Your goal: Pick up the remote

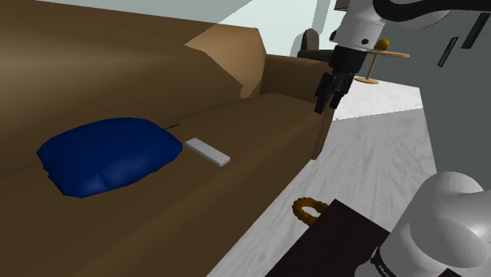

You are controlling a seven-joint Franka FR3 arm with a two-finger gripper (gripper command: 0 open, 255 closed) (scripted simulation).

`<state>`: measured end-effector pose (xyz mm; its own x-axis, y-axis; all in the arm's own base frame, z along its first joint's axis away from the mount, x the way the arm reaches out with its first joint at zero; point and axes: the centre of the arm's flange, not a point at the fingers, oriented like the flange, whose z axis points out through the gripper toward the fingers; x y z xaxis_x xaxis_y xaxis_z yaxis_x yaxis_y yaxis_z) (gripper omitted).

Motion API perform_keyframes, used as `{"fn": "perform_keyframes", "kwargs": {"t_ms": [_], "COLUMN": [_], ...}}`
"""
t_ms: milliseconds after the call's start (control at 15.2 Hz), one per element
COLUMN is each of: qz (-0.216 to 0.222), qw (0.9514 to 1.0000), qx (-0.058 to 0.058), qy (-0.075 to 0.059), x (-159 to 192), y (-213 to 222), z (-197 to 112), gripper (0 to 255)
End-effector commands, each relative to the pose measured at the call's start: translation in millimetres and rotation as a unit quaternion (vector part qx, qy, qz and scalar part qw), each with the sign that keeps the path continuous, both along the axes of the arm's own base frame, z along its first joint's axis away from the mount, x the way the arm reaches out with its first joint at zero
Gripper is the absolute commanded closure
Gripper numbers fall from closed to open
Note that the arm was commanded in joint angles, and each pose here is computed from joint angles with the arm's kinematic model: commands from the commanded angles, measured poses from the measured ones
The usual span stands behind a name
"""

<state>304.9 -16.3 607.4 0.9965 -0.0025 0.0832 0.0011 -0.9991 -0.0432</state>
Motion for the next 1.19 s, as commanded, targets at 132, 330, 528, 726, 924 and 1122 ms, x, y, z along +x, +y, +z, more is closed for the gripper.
{"fn": "perform_keyframes", "kwargs": {"t_ms": [132, 330, 528, 726, 924, 1122], "qz": [-0.001, -0.002, -0.004, -0.005, -0.006, -0.007], "qw": [1.0000, 1.0000, 1.0000, 0.9999, 0.9999, 0.9998], "qx": [-0.001, -0.003, -0.005, -0.007, -0.009, -0.011], "qy": [0.002, 0.004, 0.007, 0.010, 0.012, 0.015], "x": [21.7, 54.1, 86.5, 118.9, 151.2, 183.4], "y": [10.2, 25.4, 40.4, 55.2, 69.9, 84.5], "z": [-12.4, -31.1, -50.0, -69.2, -88.6, -108.2], "gripper": [0, 0, 0, 0, 0, 0]}}
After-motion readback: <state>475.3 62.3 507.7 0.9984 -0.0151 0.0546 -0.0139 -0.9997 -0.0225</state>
